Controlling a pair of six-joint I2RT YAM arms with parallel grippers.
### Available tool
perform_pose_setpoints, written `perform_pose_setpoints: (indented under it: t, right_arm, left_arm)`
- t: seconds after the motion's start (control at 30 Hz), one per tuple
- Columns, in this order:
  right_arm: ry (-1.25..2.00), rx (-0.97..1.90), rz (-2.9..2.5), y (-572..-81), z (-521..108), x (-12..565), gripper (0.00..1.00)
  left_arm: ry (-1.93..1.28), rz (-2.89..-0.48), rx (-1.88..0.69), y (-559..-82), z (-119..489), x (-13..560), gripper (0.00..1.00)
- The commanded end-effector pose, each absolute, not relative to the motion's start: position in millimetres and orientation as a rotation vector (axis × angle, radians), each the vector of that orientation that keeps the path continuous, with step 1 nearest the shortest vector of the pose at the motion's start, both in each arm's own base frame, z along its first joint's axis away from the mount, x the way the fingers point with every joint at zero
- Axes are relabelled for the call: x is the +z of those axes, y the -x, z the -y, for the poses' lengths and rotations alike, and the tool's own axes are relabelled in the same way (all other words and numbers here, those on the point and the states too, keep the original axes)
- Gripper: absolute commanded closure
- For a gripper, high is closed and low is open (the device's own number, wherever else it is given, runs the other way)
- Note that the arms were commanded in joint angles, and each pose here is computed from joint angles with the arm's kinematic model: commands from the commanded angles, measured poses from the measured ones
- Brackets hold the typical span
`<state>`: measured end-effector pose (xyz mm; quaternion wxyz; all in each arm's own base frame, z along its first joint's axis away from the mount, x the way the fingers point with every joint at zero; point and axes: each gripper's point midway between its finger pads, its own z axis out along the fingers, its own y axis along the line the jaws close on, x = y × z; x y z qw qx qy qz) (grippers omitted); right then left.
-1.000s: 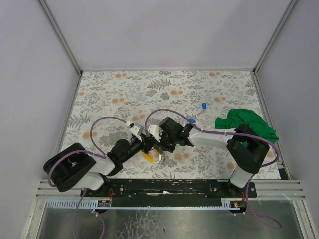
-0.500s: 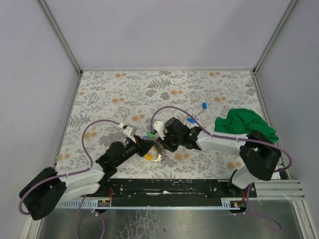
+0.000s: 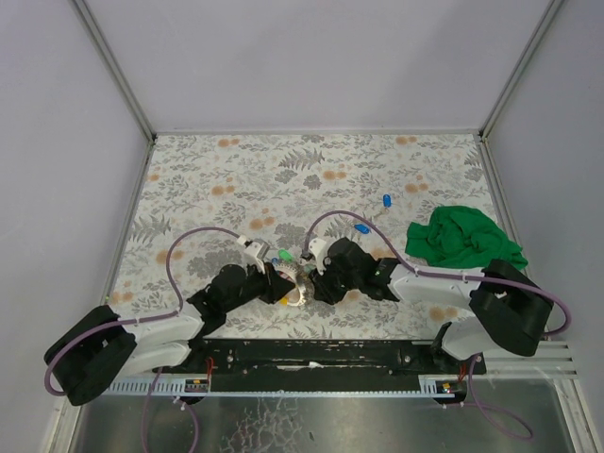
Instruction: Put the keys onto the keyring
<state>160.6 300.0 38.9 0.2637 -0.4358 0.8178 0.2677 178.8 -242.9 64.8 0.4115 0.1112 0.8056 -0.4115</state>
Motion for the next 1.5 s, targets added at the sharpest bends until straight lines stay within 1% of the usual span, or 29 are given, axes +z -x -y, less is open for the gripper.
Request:
perform_pose_setpoints:
  t: [0.0,0.1,0.2,0.3,0.47,0.63,0.87,1.2,1.4,1.47]
  right_arm:
    - [1.016,0.928,-2.153,-155.8,-333.5,74.2,0.68]
    - [0.979,0.937,-2.173,-152.6,-338.8,74.9,0.69]
    - [1.01,0.939,-2.173,-143.9,-345.8,71.1,0.69]
    - [1.019,0.866,-2.191,-146.2,-346.0,61.7,0.69]
    - [1.137,0.867,-2.173,-131.2,-357.7,56.7,0.69]
    - [1.231,0.719,-2.116,-131.9,-361.2,42.0,0.67]
    - [1.272,0.587,-2.042,-139.8,-362.0,39.7,0.66]
    - [1.327,0.558,-2.059,-137.6,-363.0,25.2,0.66]
    - [1.308,0.473,-2.074,-146.1,-355.6,20.1,0.7]
    - [1.299,0.435,-2.073,-149.6,-349.8,20.8,0.76]
  left_arm:
    - [-0.31,-2.032,-1.127,-171.1,258.1,72.8,0.86]
    - [-0.308,-2.056,-1.127,-169.3,258.0,67.1,0.88]
    - [-0.304,-2.07,-1.125,-168.1,257.3,63.2,0.88]
    - [-0.299,-2.074,-1.12,-168.5,256.9,61.3,0.88]
    - [-0.3,-2.084,-1.109,-168.2,255.5,57.3,0.88]
    - [-0.298,-2.083,-1.107,-168.7,255.4,56.6,0.89]
    - [-0.284,-2.088,-1.092,-169.0,252.0,53.5,0.88]
    - [-0.283,-2.089,-1.093,-169.3,252.6,53.4,0.88]
    - [-0.285,-2.088,-1.095,-168.8,252.4,53.6,0.88]
    - [-0.285,-2.083,-1.093,-169.1,252.0,54.2,0.88]
